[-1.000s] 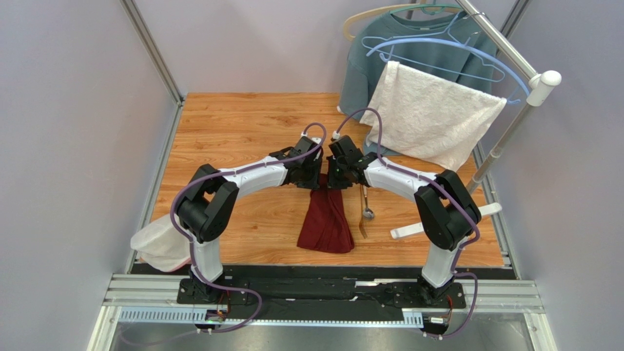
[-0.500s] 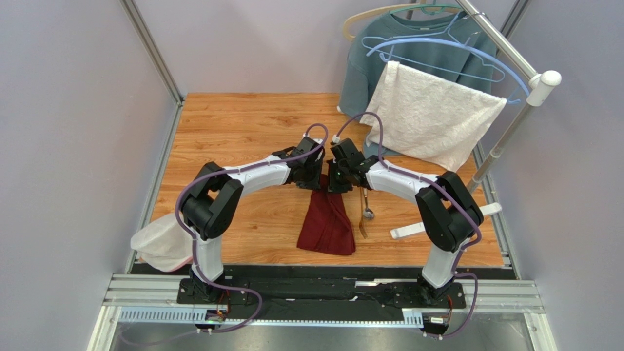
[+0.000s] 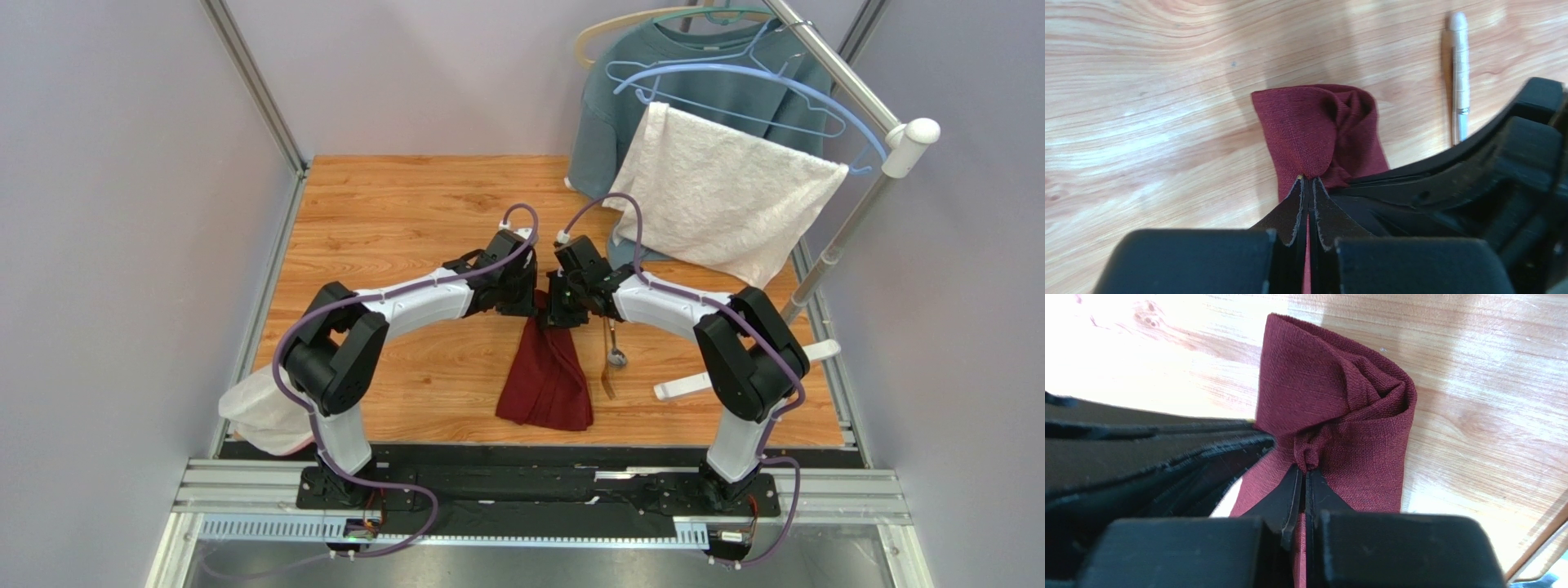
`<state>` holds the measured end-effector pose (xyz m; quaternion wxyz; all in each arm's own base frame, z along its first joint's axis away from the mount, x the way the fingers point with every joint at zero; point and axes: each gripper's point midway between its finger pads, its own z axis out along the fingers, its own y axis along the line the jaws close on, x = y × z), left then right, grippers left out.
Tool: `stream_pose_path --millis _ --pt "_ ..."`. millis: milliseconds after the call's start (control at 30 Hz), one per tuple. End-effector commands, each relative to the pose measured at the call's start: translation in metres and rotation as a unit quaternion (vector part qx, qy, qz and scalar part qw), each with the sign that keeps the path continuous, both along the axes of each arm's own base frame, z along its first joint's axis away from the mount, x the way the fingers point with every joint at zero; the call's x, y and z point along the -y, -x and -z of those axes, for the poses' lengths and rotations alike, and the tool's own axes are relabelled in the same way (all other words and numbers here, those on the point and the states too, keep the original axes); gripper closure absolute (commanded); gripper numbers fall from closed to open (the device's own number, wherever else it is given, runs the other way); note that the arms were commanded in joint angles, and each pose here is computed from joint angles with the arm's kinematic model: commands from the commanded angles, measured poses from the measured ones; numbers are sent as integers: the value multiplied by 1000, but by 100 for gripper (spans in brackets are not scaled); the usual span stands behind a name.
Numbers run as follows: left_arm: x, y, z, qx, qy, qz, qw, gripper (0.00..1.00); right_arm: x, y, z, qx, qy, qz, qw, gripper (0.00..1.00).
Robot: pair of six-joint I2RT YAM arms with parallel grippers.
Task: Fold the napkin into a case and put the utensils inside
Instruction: Grasp the top corner of the smaller rectangle folded napkin from the folded napkin.
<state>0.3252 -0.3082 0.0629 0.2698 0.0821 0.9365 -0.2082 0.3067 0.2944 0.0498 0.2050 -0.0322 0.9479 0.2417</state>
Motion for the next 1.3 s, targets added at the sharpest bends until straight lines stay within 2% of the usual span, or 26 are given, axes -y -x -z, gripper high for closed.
stream_pose_path --millis 0,167,367,500,800,833,867,933,967,1000,1033,1067,1133,1267 --pt "18 0 -19 9 57 6 998 100 -15 -16 -10 5 -39 37 999 100" --pt "11 10 5 -18 51 -10 998 100 -26 -33 -14 -13 -116 97 988 100" --pt "10 15 8 -14 55 0 998 100 -19 -54 0 -26 -160 188 969 100" --pt "7 14 6 -2 50 5 999 100 -21 -60 5 -28 -187 215 958 100" --pt "2 17 3 8 36 27 999 99 -8 -65 26 -12 -165 230 959 100" --pt "-1 13 -1 17 30 20 999 97 -8 -64 29 -15 -163 231 959 100" --pt "-4 12 -3 19 22 19 999 90 -8 -63 33 -18 -163 233 959 100" --pt "-7 9 -10 30 13 15 999 82 -7 -62 41 -25 -162 237 957 100" --pt "-9 9 -11 30 10 13 999 73 -8 -62 43 -28 -160 237 958 100" --pt "-9 9 -13 31 9 13 999 70 -9 -63 44 -29 -160 238 957 100" --pt "-9 8 -18 35 12 13 999 60 -8 -63 49 -33 -156 239 958 100" --pt "-10 8 -21 38 13 9 999 39 -8 -63 50 -34 -155 239 958 100" --pt "-12 10 -25 38 13 5 999 21 -8 -64 51 -34 -154 241 958 100" --pt "-16 10 -27 38 4 4 999 10 -9 -62 57 -44 -148 238 959 100"
